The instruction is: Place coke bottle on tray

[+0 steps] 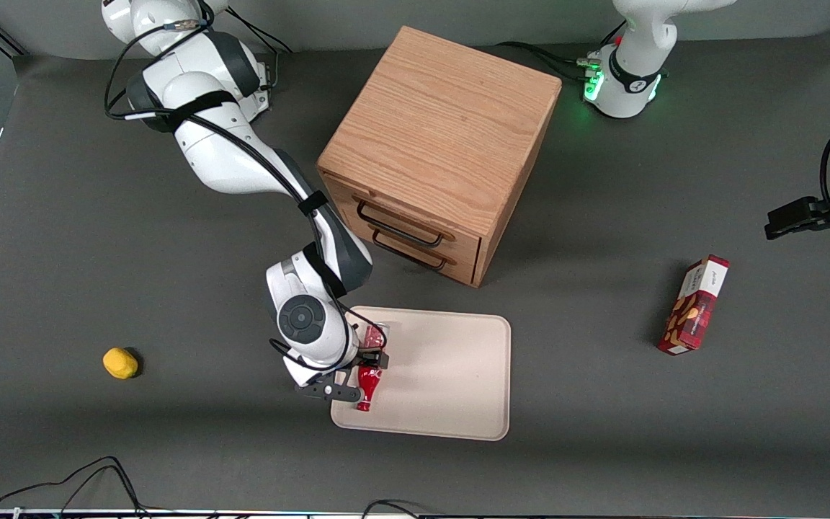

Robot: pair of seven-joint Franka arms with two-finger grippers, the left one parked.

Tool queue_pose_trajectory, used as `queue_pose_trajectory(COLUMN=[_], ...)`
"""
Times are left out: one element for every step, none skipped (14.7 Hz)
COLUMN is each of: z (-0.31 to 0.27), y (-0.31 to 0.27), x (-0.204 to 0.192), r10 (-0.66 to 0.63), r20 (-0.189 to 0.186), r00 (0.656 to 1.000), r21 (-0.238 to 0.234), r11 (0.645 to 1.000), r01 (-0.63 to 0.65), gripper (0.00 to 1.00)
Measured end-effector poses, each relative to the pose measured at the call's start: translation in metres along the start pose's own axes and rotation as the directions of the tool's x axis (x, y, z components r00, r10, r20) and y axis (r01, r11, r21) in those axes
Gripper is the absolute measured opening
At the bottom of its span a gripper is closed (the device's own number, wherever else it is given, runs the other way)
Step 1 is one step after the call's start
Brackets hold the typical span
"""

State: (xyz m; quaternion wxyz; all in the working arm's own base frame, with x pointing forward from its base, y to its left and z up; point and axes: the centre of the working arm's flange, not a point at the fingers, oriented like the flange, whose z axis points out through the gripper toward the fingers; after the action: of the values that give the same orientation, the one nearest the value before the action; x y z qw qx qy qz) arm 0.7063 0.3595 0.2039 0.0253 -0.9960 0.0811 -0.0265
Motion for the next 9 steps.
queue_pose_trajectory(z=[0.0000,-0.0001,-0.0002,-0.0004,-0.0010,-0.0022,-0.0034,-0.0051,-0.0089], y=[0.0000,0.0000,-0.0001,-0.0001,-0.0003,-0.0006,-0.0006,-0.0003,0.0001], x=[0.0000,0.0001,0.0001,0.0002,0.0004,0.0007,0.0008,0.0006,0.0008], r10=[0.000,0.000,0.000,0.000,0.000,0.000,0.000,0.000,0.000], r20=[0.000,0.000,0.000,-0.001,-0.001,-0.002,0.001,0.008,0.014], r00=[1.000,1.000,1.000,1.000,1.000,1.000,1.000,1.000,1.000], r21=[0.000,0.000,0.000,0.000,0.001,0.001,-0.001,-0.006,-0.012], r11=[1.000,1.000,1.000,1.000,1.000,1.000,1.000,1.000,1.000], r01=[0.000,0.000,0.000,0.000,0.000,0.000,0.000,0.000,0.000], gripper=[1.00,1.00,1.00,1.00,1.00,1.00,1.00,1.00,1.00])
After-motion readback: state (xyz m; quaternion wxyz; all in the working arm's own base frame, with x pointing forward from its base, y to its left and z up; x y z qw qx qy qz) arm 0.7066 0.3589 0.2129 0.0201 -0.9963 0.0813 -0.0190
